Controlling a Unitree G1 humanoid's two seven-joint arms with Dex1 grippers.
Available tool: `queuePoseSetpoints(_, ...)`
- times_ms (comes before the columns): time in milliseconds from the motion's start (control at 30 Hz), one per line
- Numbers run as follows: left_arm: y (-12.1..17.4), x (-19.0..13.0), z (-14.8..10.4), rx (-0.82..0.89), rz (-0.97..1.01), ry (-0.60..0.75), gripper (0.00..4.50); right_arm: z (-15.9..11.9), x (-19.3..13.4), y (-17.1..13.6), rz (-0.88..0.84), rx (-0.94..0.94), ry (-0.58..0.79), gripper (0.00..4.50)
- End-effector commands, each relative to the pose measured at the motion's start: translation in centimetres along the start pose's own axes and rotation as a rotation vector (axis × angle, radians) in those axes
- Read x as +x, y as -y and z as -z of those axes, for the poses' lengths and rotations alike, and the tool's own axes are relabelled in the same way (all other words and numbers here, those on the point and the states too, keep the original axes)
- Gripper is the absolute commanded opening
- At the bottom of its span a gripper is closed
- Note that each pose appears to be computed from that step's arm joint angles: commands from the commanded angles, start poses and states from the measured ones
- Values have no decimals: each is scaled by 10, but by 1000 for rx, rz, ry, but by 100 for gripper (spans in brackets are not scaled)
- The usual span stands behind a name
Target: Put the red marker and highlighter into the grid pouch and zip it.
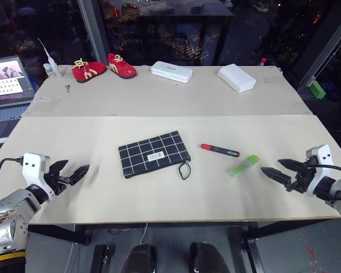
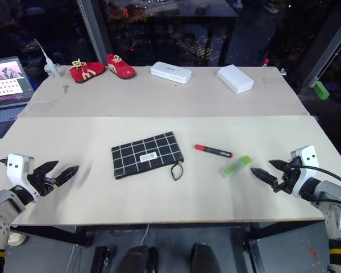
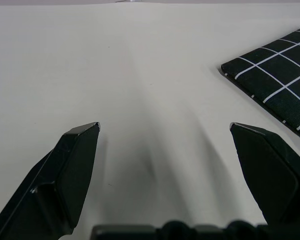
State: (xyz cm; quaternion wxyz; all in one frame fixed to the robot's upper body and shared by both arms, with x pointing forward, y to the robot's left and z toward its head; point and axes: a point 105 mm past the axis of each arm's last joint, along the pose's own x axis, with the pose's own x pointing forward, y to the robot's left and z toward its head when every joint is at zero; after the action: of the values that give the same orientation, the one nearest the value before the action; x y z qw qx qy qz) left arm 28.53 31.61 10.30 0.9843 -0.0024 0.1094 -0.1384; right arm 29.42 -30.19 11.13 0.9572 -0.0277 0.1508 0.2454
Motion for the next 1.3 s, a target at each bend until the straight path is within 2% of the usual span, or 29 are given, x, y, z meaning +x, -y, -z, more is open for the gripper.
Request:
queuePoseSetpoints(33, 8, 1, -19, 26, 72, 78, 450, -8, 0, 3, 6, -22, 18, 447)
queuePoseSetpoints(133, 19, -3, -31, 85, 222, 147, 450, -7, 3, 3, -4, -14, 15, 447)
queuePoseSetpoints(200, 19, -4, -29, 186, 240, 144, 450, -8, 4, 5, -1, -3, 24, 395)
queuePoseSetpoints(233, 21, -4, -26, 235, 253, 133, 450, -8, 3, 6, 0, -1, 27, 385)
queuePoseSetpoints(367, 31, -2, -16, 455, 323, 96, 450, -12, 1, 4, -20, -16, 30, 250)
queuePoseSetpoints(467, 33, 1, -20, 518, 332, 129, 450, -18, -1, 6, -11, -9, 61, 158)
queuePoseSetpoints(600, 39, 5, -22, 641, 383, 130, 450, -21, -1, 3, -24, 2, 76, 11)
queuePoseSetpoints(700, 44, 8, -20, 748, 436, 111, 450, -22, 0, -4, -49, -4, 70, 5)
queuePoseSetpoints(833, 48, 9, -6, 867, 527, 47, 450, -43, 21, -25, -98, -63, 78, 5)
queuePoseSetpoints(933, 51, 14, 0, 925, 569, 41, 450, -72, 46, -87, -344, -111, 146, 5)
queuePoseSetpoints(1000, 53, 18, -1, 949, 579, 61, 450, -79, 60, -112, -424, -162, 152, 5)
queuePoseSetpoints(1100, 62, 26, -2, 969, 598, 103, 450, -85, 94, -138, -437, -275, 137, 5)
queuePoseSetpoints(1300, 77, 34, -2, 984, 630, 146, 450, -81, 140, -167, -435, -373, 72, 5)
